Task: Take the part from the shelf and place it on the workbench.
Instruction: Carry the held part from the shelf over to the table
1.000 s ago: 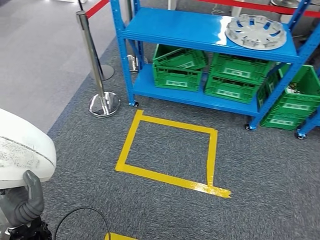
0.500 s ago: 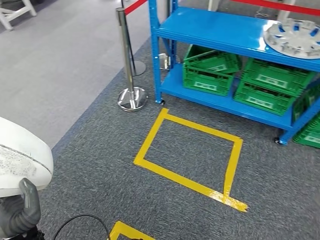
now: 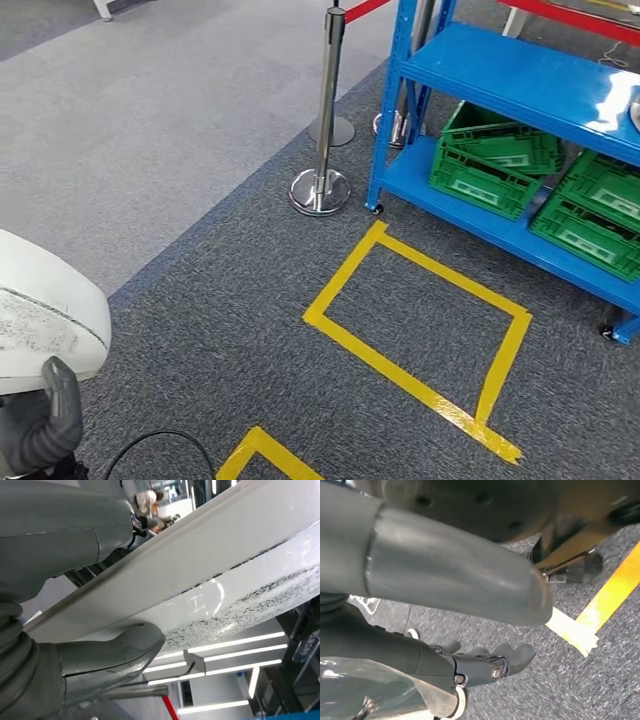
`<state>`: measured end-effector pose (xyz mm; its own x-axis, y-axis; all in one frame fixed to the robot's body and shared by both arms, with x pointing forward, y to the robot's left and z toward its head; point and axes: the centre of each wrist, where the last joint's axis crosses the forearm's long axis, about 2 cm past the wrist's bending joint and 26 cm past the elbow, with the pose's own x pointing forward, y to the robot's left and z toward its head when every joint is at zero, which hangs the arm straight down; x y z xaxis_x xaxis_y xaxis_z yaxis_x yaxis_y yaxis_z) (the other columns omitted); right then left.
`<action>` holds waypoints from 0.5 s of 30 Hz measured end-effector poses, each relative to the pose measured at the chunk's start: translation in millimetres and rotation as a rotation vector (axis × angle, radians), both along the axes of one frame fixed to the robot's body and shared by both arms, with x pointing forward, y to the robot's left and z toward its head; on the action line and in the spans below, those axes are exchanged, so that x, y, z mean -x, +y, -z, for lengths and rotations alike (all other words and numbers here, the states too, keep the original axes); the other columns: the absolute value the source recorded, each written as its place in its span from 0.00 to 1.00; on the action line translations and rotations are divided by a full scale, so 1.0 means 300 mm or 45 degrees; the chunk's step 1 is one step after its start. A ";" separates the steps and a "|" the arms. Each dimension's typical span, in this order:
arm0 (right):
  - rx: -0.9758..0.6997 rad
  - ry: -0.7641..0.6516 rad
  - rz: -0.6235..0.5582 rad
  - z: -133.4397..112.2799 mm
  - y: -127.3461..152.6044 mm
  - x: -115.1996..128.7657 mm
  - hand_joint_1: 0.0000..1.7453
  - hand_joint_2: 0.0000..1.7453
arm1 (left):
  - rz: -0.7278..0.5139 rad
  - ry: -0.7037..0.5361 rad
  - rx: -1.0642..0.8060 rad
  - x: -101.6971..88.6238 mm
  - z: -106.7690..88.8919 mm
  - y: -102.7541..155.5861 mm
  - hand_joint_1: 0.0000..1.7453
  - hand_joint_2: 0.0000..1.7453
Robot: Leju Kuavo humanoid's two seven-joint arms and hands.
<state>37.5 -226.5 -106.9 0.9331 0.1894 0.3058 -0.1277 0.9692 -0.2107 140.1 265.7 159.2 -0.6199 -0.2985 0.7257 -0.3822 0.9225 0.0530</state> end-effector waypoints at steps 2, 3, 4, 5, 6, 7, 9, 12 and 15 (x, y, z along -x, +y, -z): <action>0.000 0.007 -0.009 0.000 0.001 0.003 0.00 0.00 | 0.003 0.000 -0.004 -0.001 0.000 0.000 1.00 1.00; 0.001 0.009 -0.014 0.000 0.001 0.004 0.00 0.00 | 0.005 -0.001 -0.007 -0.001 -0.001 0.000 1.00 1.00; 0.001 0.011 -0.019 0.000 0.001 0.003 0.00 0.00 | 0.006 -0.003 -0.010 -0.003 -0.002 0.000 1.00 1.00; 0.000 0.011 -0.023 0.000 0.002 0.003 0.00 0.00 | 0.007 -0.005 -0.012 -0.004 -0.003 0.000 1.00 1.00; 0.000 0.012 -0.026 0.000 0.002 0.003 0.00 0.00 | 0.008 -0.006 -0.014 -0.006 -0.003 0.000 1.00 1.00; 0.000 0.012 -0.028 0.000 0.003 0.002 0.00 0.00 | 0.010 -0.006 -0.015 -0.006 -0.004 -0.001 1.00 1.00; -0.002 0.012 -0.033 0.000 0.005 0.001 0.00 0.00 | 0.012 -0.004 -0.018 -0.005 -0.003 0.000 1.00 1.00; -0.010 0.018 -0.048 -0.001 0.008 0.001 0.00 0.00 | 0.018 -0.006 -0.012 -0.007 -0.004 -0.001 1.00 1.00; -0.013 0.034 -0.063 0.000 0.009 0.007 0.00 0.00 | 0.028 -0.005 0.004 -0.007 -0.003 -0.001 1.00 1.00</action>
